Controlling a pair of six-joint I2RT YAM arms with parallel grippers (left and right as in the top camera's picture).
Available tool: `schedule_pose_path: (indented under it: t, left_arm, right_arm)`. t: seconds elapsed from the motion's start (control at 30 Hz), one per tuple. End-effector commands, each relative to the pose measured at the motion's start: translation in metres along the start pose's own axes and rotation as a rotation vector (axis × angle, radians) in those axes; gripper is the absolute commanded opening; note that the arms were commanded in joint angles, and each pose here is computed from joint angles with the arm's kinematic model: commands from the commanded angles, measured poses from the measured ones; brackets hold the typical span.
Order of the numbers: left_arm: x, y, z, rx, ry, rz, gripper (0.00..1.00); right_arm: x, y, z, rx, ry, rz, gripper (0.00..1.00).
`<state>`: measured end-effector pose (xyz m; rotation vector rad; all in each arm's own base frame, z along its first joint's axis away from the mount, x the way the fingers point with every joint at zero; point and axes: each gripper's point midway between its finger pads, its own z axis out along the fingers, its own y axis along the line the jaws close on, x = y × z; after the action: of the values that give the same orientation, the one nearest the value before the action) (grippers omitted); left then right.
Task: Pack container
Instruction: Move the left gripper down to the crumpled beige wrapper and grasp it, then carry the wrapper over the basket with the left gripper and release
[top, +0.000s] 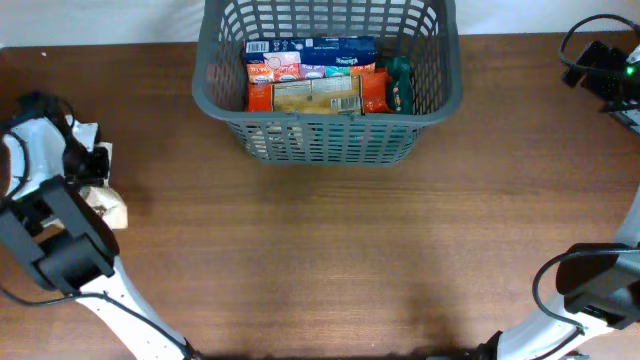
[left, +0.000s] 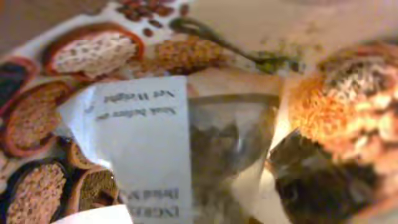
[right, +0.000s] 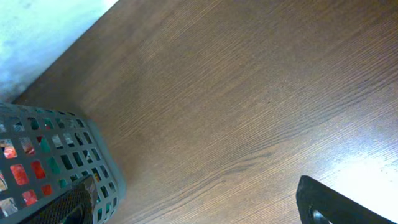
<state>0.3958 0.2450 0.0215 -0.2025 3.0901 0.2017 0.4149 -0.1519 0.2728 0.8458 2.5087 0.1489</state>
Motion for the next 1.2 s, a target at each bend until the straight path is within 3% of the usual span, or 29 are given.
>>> schedule_pose_path:
  t: [0.0,0.17,0.37,0.5,0.63,0.67,0.77,0.87,0.93,1.17]
  left_arm:
    - [0.015,-0.015,0.021,0.087,0.089,-0.056,0.02]
    - [-0.029,-0.016,-0.075,0.096,-0.052,-0.026,0.02]
    - [-0.091,-0.042,-0.263,-0.035,-0.532,0.072,0.02]
    - [-0.1,-0.109,-0.399,-0.121,-0.935,0.29,0.02]
    - [-0.083,-0.238,-0.472,-0.168,-1.169,0.739,0.02]
    - [-0.076,-0.275,-0.468,-0.154,-1.162,0.862,0.02]
    - [-0.066,-0.334,-0.445,-0.124,-1.103,1.054,0.02]
    - [-0.063,-0.367,-0.416,-0.112,-1.03,1.194,0.02]
    - [-0.06,-0.399,-0.372,-0.107,-0.925,1.362,0.02]
    - [-0.064,-0.453,-0.269,-0.084,-0.779,1.573,0.02]
  right_arm:
    - [0.0,0.001,0.002,-0.003,0.002,-0.011,0.99]
    - [0.0,0.001,0.002,-0.003,0.002,-0.011,0.99]
    - [0.0,0.001,0.002,-0.003,0.002,-0.011,0.99]
    - [0.0,0.001,0.002,-0.003,0.002,-0.011,0.99]
    - [0.0,0.001,0.002,-0.003,0.002,-0.011,0.99]
    - [0.0,0.001,0.002,-0.003,0.002,-0.011,0.99]
    - [0.0,0.001,0.002,-0.003,0.002,-0.011,0.99]
    - [0.0,0.001,0.002,-0.003,0.002,-0.011,0.99]
    - [0.0,0.001,0.002,-0.003,0.002,-0.011,0.99]
    - [0.0,0.001,0.002,-0.003,0.002,-0.011,0.99]
